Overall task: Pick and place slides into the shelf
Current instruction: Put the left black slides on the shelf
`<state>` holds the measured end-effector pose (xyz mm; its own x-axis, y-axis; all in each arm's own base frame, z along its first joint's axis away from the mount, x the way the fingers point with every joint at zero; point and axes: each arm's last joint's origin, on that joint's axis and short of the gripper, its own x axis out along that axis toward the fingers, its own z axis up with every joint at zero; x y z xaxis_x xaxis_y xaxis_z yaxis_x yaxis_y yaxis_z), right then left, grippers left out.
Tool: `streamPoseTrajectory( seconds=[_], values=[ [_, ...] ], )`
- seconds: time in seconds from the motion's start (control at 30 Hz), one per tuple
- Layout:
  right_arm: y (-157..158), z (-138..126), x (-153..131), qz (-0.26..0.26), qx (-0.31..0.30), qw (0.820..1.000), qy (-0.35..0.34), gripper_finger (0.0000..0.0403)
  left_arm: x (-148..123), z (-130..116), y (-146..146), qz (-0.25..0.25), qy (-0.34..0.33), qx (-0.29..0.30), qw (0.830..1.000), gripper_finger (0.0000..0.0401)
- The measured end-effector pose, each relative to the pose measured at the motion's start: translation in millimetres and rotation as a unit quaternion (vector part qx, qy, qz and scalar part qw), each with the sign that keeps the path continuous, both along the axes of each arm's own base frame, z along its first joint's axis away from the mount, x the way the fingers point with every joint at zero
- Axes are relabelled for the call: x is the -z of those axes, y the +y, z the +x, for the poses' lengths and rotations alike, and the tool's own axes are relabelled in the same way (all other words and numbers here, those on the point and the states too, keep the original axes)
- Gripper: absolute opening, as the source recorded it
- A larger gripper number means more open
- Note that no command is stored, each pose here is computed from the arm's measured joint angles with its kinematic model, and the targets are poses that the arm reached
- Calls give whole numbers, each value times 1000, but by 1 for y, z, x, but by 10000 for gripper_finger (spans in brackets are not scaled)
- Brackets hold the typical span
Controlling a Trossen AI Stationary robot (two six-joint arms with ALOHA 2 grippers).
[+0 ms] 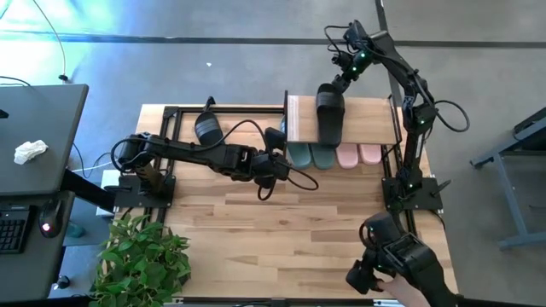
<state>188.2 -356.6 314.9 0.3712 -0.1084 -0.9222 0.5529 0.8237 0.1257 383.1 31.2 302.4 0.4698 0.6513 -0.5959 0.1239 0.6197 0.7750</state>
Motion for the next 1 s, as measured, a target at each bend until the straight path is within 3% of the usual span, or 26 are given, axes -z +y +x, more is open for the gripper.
streamPoseTrajectory(
  seconds=[0.17, 0.47, 0.73, 0.87, 1.0],
  values=[
    [0, 0, -18, -24, 0, 1000, -12, 172, 0, 0, 0, 0, 0, 0, 1000, 288],
    [26, -4, -79, -53, 4, 996, -66, 171, 7, -1, 1, 6, 22, -17, 1000, 288],
    [97, -1, -137, -85, -63, 985, -135, 171, 36, -10, 3, 27, 73, -101, 992, 288],
    [142, 5, -161, -112, -113, 974, -161, 171, 56, -21, 4, 48, 92, -165, 981, 288],
    [184, 9, -173, -132, -166, 959, -190, 171, 74, -38, 9, 36, 117, -223, 967, 288]
  ],
)
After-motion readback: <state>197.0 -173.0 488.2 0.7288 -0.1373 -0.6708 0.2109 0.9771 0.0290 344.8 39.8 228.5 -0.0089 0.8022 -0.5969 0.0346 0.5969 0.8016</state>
